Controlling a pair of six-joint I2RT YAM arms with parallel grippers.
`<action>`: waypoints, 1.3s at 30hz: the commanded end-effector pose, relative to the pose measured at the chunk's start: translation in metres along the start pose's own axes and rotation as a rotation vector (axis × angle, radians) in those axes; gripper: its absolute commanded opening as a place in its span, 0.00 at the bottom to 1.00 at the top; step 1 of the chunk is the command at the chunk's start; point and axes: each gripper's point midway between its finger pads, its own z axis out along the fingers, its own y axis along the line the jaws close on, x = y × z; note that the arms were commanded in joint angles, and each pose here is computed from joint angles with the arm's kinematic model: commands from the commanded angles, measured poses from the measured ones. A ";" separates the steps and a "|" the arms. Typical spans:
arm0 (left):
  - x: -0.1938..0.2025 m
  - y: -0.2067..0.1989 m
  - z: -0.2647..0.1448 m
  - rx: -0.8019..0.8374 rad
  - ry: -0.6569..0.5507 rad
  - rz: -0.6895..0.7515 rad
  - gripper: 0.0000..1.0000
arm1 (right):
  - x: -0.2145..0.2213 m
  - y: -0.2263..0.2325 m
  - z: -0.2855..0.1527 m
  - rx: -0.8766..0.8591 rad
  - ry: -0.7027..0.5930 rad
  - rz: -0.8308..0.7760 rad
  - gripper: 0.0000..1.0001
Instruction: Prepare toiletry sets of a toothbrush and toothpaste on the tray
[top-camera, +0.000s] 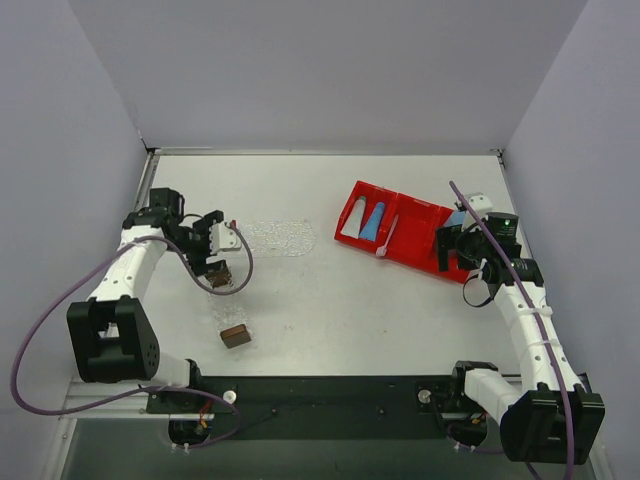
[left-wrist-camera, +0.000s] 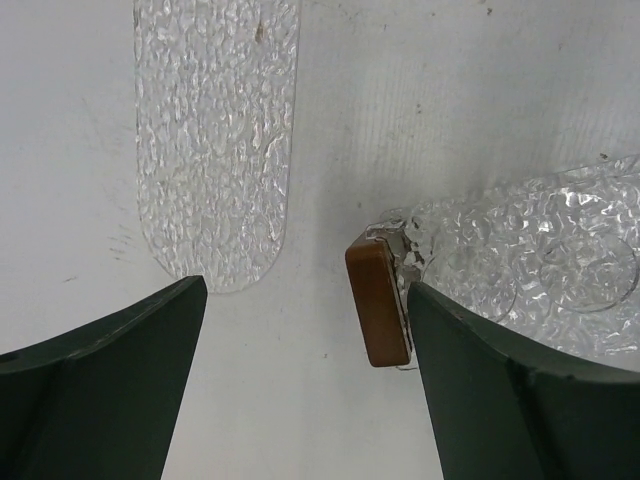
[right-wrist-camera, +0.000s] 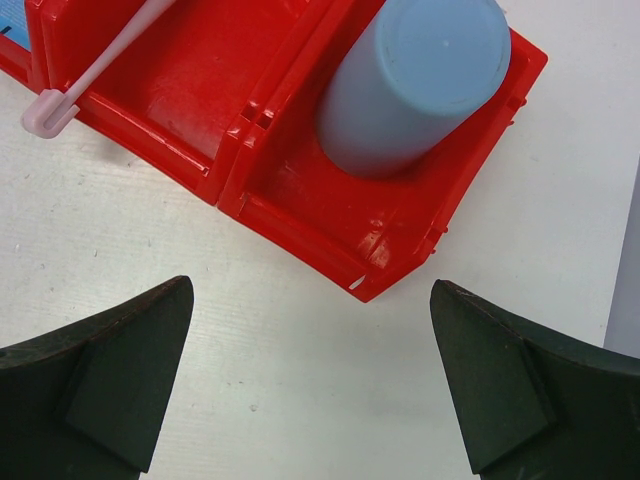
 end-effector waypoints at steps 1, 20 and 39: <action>-0.003 0.011 -0.004 -0.017 0.043 -0.091 0.92 | -0.011 -0.002 -0.006 0.001 -0.025 0.002 1.00; 0.031 -0.006 0.026 0.065 0.254 -0.165 0.87 | -0.010 -0.001 -0.005 -0.003 -0.019 -0.001 1.00; 0.048 -0.030 0.043 0.107 0.314 -0.232 0.80 | -0.010 -0.001 -0.003 -0.006 -0.014 -0.002 1.00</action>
